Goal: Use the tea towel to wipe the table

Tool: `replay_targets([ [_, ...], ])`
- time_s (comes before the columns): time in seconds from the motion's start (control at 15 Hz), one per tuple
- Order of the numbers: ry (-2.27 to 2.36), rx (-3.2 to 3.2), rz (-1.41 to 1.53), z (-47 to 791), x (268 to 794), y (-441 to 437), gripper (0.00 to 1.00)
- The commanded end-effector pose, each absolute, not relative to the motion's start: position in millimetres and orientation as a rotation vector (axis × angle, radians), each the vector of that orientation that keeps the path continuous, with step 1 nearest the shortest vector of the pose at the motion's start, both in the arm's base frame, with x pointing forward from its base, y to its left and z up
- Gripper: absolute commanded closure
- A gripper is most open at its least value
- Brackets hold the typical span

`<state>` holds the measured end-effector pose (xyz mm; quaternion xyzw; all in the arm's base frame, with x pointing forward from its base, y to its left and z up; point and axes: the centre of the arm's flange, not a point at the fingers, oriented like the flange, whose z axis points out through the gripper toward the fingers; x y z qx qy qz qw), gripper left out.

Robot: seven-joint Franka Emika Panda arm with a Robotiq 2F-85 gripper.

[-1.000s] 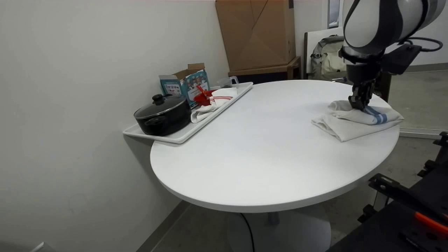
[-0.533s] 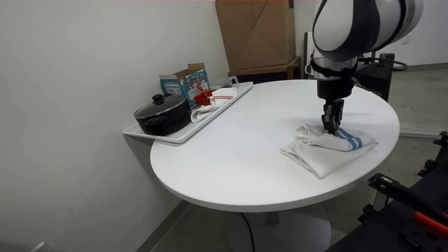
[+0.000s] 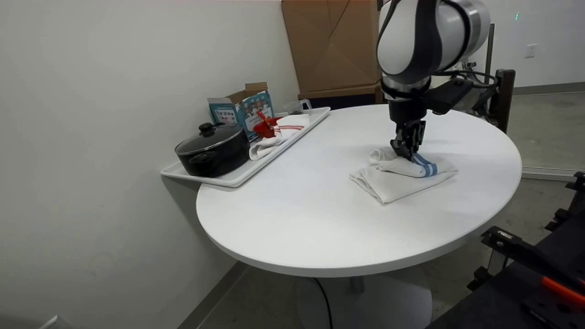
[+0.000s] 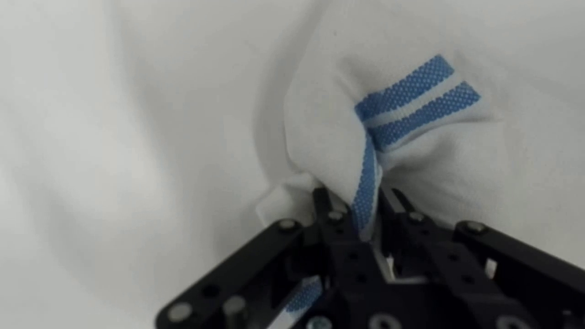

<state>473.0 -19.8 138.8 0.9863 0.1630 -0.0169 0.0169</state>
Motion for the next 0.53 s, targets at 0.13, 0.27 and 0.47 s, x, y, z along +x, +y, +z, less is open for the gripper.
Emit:
replay_targets([
  [0.13, 0.374, 3.068, -0.188, 101, 568, -14, 0.95],
  [0.27, 0.335, 3.065, -0.217, 100, 596, -20, 0.95],
  [0.47, 0.289, 3.066, -0.245, 101, 635, -29, 0.95],
])
